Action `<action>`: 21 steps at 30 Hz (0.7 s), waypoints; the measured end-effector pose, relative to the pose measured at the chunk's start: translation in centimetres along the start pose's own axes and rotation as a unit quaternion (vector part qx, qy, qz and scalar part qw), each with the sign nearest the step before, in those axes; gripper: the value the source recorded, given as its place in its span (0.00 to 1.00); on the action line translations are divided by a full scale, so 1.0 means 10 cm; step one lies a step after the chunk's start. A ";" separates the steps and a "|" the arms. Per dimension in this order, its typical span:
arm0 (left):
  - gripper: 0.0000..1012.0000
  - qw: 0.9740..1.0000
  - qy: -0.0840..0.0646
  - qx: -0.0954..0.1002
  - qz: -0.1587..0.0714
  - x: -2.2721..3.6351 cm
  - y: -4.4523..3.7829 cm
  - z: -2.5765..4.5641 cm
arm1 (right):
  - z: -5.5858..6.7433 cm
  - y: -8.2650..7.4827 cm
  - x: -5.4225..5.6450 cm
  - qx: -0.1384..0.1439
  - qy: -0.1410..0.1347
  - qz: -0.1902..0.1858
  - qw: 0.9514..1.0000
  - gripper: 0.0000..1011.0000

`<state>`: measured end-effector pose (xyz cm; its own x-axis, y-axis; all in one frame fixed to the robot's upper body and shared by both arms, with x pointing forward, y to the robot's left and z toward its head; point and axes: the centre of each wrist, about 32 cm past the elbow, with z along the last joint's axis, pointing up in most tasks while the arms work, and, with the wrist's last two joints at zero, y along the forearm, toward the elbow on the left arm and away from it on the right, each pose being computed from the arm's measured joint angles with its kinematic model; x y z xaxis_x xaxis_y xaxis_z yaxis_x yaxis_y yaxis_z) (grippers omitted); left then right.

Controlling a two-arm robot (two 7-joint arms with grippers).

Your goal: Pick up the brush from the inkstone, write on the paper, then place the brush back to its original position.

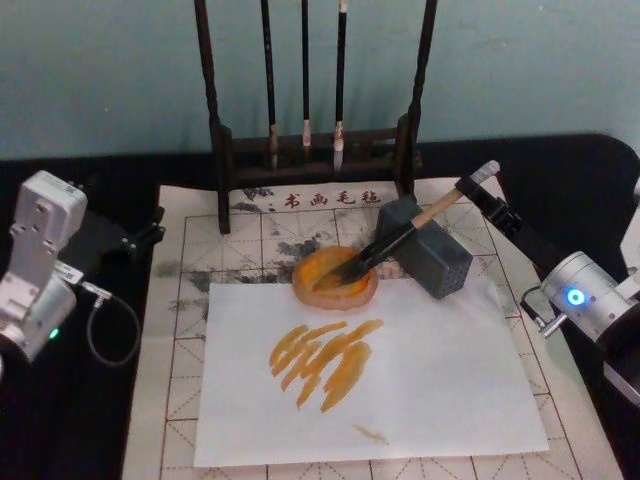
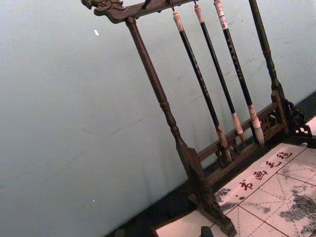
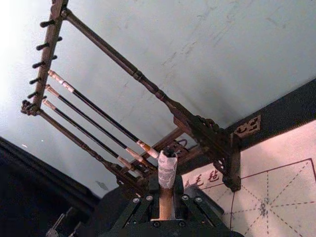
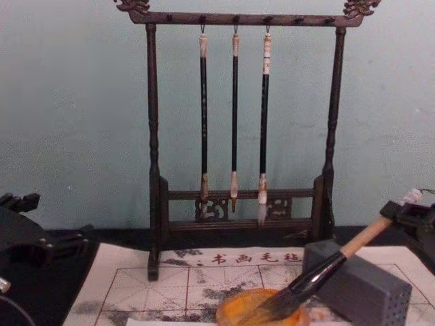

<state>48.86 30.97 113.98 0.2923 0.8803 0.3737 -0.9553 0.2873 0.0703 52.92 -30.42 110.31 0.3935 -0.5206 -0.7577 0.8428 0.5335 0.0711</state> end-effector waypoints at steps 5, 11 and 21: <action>0.99 1.000 0.000 0.000 0.000 0.000 0.000 0.000 | 0.00 0.00 0.00 -0.001 0.000 0.000 1.000 0.21; 0.99 1.000 0.000 0.000 0.000 0.000 0.000 0.000 | 0.00 0.00 0.00 -0.001 0.000 0.000 1.000 0.38; 0.99 1.000 0.000 0.000 0.000 0.000 0.000 0.000 | 0.00 0.00 0.00 0.000 0.000 0.000 1.000 0.70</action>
<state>48.86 30.97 113.98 0.2923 0.8803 0.3738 -0.9552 0.2874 0.0703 52.92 -30.40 110.30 0.3942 -0.5208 -0.7572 0.8424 0.5340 0.0713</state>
